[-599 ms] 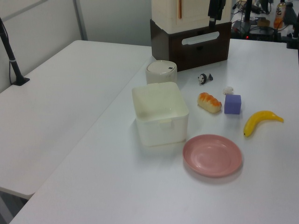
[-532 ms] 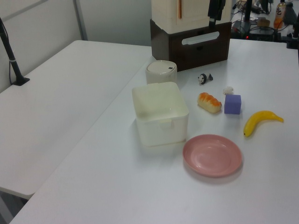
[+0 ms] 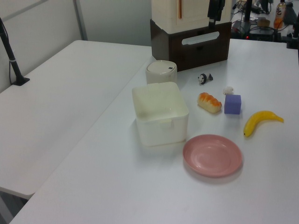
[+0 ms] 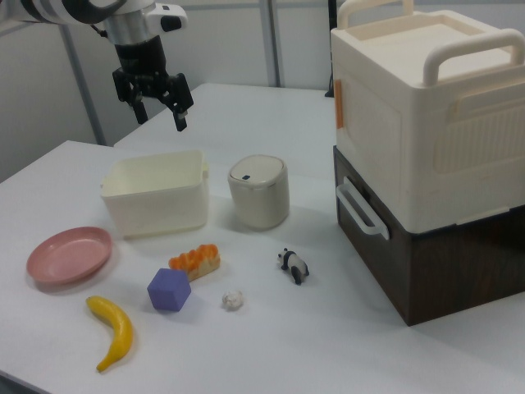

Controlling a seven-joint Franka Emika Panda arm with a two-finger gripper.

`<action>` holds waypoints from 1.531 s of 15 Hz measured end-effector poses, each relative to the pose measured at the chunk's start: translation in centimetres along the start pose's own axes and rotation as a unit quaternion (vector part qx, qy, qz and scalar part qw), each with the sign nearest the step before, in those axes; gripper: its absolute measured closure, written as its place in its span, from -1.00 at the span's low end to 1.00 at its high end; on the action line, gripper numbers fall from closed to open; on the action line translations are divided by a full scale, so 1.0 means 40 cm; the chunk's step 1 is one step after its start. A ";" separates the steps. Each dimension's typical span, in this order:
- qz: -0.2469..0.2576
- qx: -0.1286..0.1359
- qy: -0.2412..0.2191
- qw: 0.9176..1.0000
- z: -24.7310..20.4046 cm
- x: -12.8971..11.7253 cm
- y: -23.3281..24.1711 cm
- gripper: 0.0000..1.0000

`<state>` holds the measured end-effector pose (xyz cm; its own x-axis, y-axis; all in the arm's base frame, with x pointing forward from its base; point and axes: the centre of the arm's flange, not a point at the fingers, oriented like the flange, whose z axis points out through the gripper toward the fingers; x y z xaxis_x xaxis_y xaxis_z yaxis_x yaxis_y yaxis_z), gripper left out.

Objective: Put the bread on a plate

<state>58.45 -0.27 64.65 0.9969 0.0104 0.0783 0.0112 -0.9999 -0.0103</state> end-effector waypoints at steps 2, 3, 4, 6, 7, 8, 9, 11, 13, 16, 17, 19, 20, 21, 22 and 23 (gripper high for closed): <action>0.000 0.000 0.000 1.000 0.000 0.000 0.000 -1.00; 0.000 0.000 0.000 1.000 0.000 0.000 0.000 -1.00; 0.000 0.000 0.000 1.000 0.001 0.000 0.000 -1.00; 0.000 0.000 -0.001 1.000 0.002 0.001 0.000 -1.00; 0.000 0.000 -0.001 1.000 0.003 0.001 0.000 -1.00; 0.000 0.000 -0.001 1.000 0.003 0.001 0.000 -1.00; 0.000 0.000 -0.001 1.000 0.004 0.002 0.000 -1.00; 0.000 0.000 -0.002 1.000 0.005 0.002 -0.001 -1.00; 0.000 0.000 -0.002 1.000 0.006 0.002 -0.001 -1.00; 0.000 0.000 0.008 1.000 0.006 0.009 -0.001 -1.00; 0.000 0.000 0.008 1.000 0.010 0.011 -0.001 -1.00; 0.000 0.000 0.008 1.000 0.016 0.014 -0.001 -1.00; 0.000 0.000 0.007 1.000 0.018 0.015 -0.001 -1.00; 0.000 0.000 0.007 1.000 0.018 0.015 -0.001 -1.00; 0.000 0.000 0.007 1.000 0.018 0.015 -0.001 -1.00; 0.000 0.000 0.007 1.000 0.018 0.015 -0.001 -1.00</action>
<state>59.09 -0.22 63.96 0.9956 0.0110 0.0925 0.0119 -0.9999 -0.0094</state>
